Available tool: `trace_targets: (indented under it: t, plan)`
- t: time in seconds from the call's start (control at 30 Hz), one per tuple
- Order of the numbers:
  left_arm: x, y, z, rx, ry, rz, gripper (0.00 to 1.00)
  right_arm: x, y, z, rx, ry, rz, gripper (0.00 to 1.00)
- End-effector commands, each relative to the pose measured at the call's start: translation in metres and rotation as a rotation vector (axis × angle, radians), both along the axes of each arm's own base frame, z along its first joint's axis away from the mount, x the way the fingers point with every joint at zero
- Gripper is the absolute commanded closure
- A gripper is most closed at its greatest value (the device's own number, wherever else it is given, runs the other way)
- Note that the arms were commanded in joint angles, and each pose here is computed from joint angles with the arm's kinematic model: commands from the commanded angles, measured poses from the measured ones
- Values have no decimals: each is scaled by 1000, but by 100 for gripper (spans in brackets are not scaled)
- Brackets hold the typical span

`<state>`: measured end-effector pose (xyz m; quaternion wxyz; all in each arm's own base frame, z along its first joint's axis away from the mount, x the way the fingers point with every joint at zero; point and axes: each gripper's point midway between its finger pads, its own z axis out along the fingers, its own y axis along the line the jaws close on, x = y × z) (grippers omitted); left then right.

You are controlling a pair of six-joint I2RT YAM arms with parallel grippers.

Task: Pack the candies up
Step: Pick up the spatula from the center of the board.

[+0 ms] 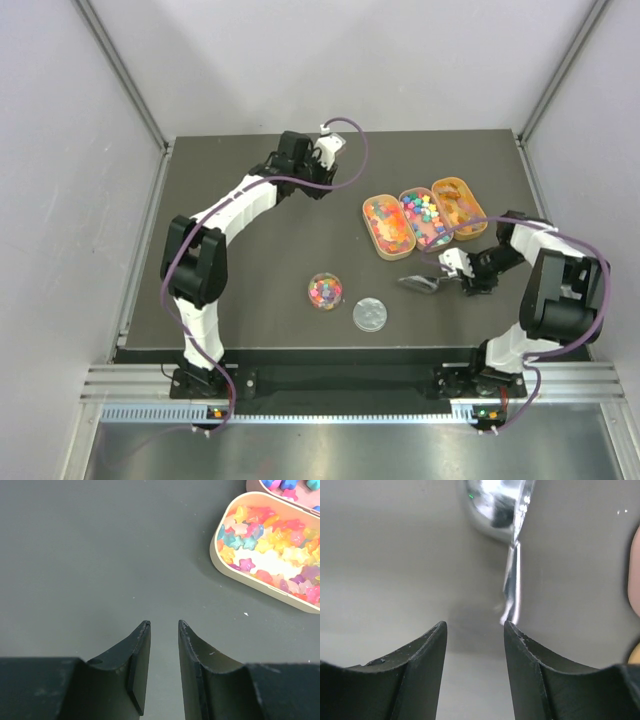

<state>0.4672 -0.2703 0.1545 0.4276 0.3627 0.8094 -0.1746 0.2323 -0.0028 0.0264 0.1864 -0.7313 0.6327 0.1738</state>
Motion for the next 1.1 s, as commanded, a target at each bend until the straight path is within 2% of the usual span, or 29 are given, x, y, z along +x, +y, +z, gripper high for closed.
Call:
trace_targets:
  t: [0.0, 0.5, 0.63, 0.77, 1.07]
  plan:
    - [0, -7, -4, 15, -18, -18, 66, 31, 9, 8, 38, -181, 275, 51]
    - [1, -23, -19, 27, -4, -42, 66, 25, 9, 18, 49, -151, 350, 51]
    - [2, -25, -20, 24, -4, -45, 66, 5, 14, 9, 57, -144, 469, 51]
    - [3, -25, -21, 29, -5, -43, 66, -5, 18, 0, 59, -123, 518, 52]
    - [0, -24, -24, 37, 1, -41, 66, 26, 29, -2, 79, -241, 497, 53]
